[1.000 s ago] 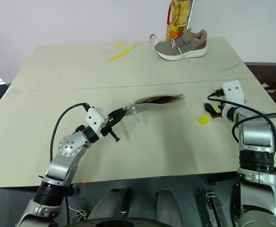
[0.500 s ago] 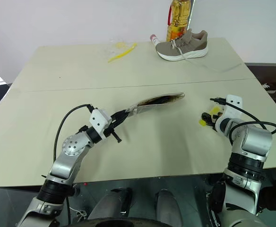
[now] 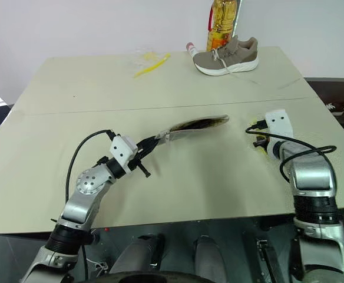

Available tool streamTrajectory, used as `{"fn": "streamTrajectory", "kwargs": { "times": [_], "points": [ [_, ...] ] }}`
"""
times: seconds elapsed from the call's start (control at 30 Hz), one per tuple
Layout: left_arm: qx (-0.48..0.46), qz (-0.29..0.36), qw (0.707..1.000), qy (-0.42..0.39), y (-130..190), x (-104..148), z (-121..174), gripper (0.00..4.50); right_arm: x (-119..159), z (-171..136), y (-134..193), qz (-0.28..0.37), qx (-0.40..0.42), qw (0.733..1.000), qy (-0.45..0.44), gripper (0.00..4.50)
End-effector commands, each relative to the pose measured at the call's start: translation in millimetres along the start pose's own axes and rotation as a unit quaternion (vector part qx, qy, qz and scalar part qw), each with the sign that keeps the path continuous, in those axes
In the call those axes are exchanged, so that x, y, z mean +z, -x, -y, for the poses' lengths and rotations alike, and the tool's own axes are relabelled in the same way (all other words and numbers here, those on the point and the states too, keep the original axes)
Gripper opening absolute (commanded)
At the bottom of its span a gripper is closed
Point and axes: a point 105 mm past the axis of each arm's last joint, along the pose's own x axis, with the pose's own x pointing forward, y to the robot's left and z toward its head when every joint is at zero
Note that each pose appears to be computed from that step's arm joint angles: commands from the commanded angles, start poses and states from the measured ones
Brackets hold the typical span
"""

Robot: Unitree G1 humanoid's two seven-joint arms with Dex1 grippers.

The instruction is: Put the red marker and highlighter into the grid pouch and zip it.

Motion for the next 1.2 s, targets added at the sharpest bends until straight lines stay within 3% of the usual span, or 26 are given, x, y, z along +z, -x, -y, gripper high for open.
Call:
{"fn": "streamTrajectory", "kwargs": {
  "times": [0.03, 0.2, 0.57, 0.87, 1.03, 1.2],
  "points": [
    [0.023, 0.021, 0.999, -0.008, 4, 11, -14, 0.00, 54, -6, 22, 0.125, 0.051, 0.983, 0.126, 0.81],
    [0.023, 0.021, 0.999, -0.010, 5, 11, -18, 0.00, 60, -28, 42, 0.159, 0.142, 0.953, 0.217, 0.81],
    [0.020, 0.026, 0.999, -0.009, 6, 15, -14, 0.00, 57, -47, 38, 0.164, 0.170, 0.942, 0.239, 0.81],
    [-0.013, 0.025, 0.999, -0.016, 8, 18, -4, 0.00, 72, -63, 32, 0.182, 0.175, 0.922, 0.295, 0.81],
    [-0.068, 0.017, 0.997, -0.030, 10, 19, 8, 0.00, 80, -77, 35, 0.180, 0.188, 0.850, 0.458, 0.81],
    [-0.096, 0.016, 0.994, -0.045, 8, 22, 10, 0.00, 94, -98, 33, 0.218, 0.208, 0.790, 0.533, 0.81]
  ]
}}
